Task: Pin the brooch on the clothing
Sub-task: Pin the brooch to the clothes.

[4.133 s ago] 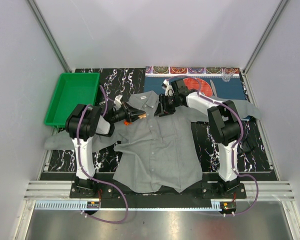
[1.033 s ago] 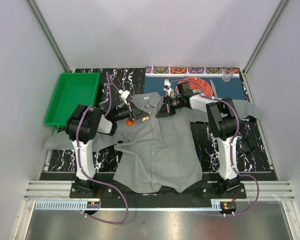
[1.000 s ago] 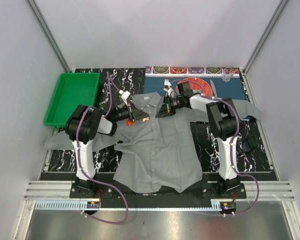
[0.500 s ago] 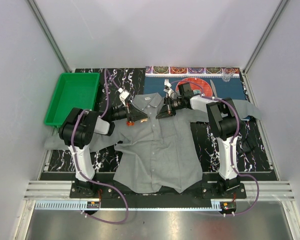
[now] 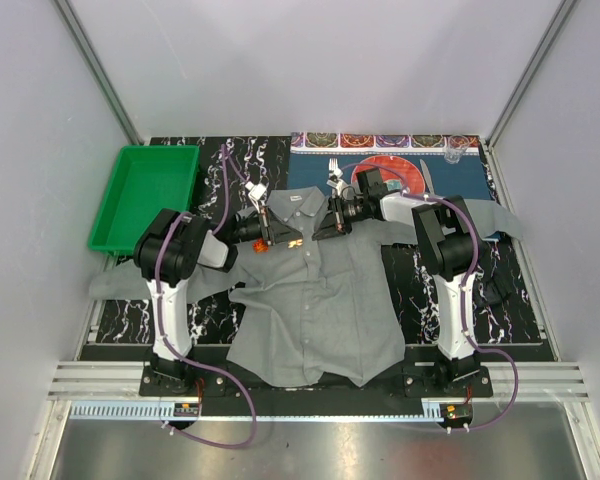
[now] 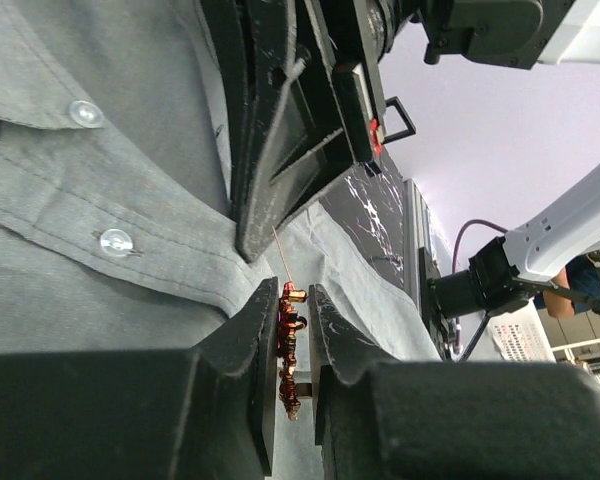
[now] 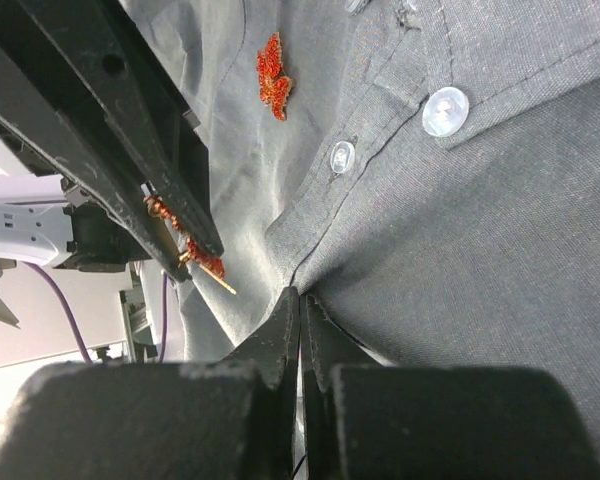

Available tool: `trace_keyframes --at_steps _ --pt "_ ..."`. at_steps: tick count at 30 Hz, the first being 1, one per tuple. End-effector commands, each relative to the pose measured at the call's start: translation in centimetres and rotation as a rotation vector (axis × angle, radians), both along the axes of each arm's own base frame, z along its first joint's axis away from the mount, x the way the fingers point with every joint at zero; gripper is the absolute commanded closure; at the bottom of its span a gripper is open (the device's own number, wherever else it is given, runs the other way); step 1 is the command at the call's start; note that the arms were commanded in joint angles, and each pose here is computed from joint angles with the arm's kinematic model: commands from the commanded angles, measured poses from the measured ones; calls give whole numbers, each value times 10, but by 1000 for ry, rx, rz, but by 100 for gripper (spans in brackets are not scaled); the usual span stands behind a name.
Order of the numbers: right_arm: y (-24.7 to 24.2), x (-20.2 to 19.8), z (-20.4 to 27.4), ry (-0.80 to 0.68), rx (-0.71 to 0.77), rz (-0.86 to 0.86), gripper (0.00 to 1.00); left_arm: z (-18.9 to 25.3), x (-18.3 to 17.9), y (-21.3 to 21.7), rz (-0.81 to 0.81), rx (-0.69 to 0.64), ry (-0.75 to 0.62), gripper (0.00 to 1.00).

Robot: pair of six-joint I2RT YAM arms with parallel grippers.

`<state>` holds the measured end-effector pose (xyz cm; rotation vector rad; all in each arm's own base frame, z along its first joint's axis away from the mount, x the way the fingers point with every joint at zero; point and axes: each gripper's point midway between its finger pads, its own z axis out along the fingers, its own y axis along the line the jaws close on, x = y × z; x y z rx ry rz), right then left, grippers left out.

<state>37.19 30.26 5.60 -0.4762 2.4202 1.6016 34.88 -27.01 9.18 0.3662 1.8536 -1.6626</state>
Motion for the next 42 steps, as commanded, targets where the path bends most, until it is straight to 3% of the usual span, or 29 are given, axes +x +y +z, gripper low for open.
trace_keyframes --at_steps 1,42 --pt "0 -1 32 -95 59 36 100 57 22 3 67 -126 -346 100" --pt "2 -2 42 -100 97 47 100 41 19 -7 49 -141 -261 100"
